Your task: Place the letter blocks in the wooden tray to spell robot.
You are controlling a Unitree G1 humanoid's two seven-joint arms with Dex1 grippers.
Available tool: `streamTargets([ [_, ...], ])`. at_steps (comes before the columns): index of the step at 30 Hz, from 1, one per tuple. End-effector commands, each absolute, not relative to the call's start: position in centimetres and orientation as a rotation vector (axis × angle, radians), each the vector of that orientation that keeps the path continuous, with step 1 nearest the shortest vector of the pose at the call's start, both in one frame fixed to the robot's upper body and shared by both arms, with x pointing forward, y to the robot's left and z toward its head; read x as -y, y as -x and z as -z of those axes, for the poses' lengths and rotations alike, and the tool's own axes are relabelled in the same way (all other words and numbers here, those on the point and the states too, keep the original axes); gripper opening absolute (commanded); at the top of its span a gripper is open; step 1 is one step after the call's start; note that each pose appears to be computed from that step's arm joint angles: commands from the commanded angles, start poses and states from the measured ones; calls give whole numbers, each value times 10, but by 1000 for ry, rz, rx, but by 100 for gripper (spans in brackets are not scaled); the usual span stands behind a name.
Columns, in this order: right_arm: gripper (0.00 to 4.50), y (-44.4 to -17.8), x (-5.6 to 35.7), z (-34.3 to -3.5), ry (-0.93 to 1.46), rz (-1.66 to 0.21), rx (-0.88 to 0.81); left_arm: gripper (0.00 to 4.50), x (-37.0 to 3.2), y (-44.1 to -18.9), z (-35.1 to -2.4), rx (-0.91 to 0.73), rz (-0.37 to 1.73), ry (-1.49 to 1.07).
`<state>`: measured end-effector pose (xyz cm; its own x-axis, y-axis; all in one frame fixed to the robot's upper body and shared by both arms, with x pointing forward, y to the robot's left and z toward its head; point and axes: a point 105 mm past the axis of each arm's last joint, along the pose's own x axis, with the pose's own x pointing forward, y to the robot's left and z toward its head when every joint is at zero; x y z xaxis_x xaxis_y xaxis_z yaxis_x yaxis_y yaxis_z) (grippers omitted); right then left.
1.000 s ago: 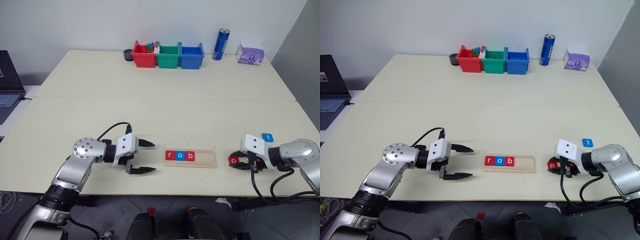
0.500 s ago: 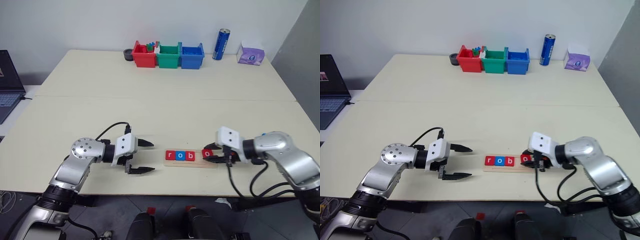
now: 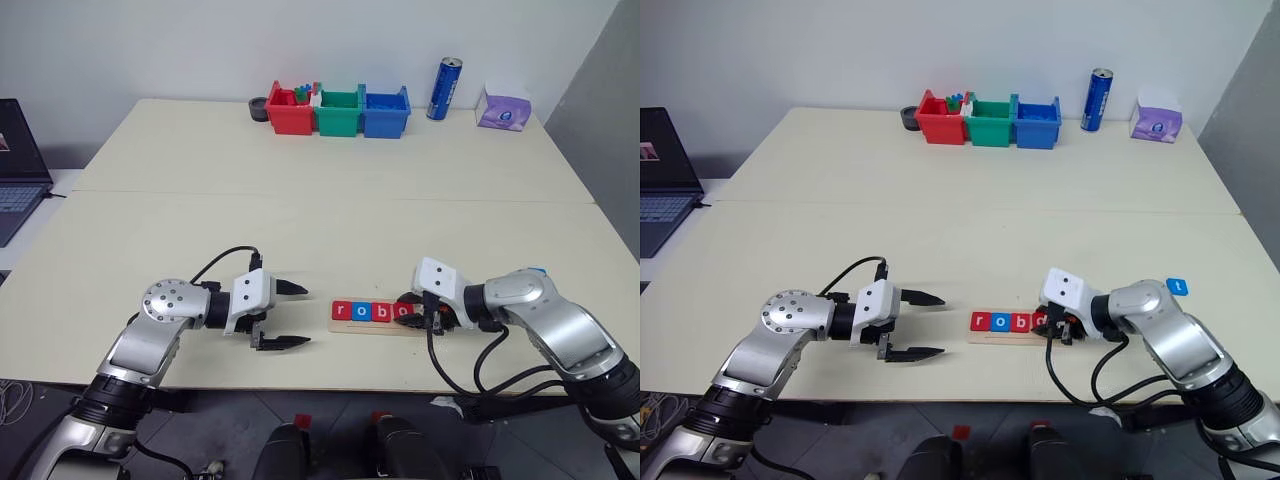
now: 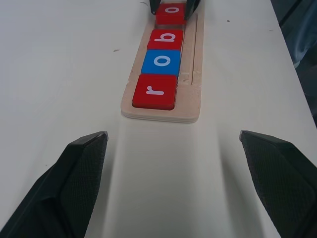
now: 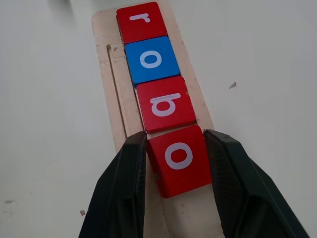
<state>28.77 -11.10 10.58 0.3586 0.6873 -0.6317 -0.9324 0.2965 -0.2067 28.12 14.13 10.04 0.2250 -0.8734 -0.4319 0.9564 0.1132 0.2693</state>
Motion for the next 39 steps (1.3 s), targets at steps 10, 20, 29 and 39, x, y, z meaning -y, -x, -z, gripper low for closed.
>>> streamTargets([
  [10,142,-288,103,-112,621,-1124,-447,450,-140,-282,-113,-138,1341,-567],
  [20,177,-286,102,-109,625,-1125,-462,450,-140,-281,-111,-140,1343,-566],
  [29,447,-294,101,-133,562,-1088,-403,450,-140,-282,-110,-140,1344,-565],
  [39,447,-285,135,-143,536,-979,-402,450,-139,-281,-110,-138,1342,-555],
])
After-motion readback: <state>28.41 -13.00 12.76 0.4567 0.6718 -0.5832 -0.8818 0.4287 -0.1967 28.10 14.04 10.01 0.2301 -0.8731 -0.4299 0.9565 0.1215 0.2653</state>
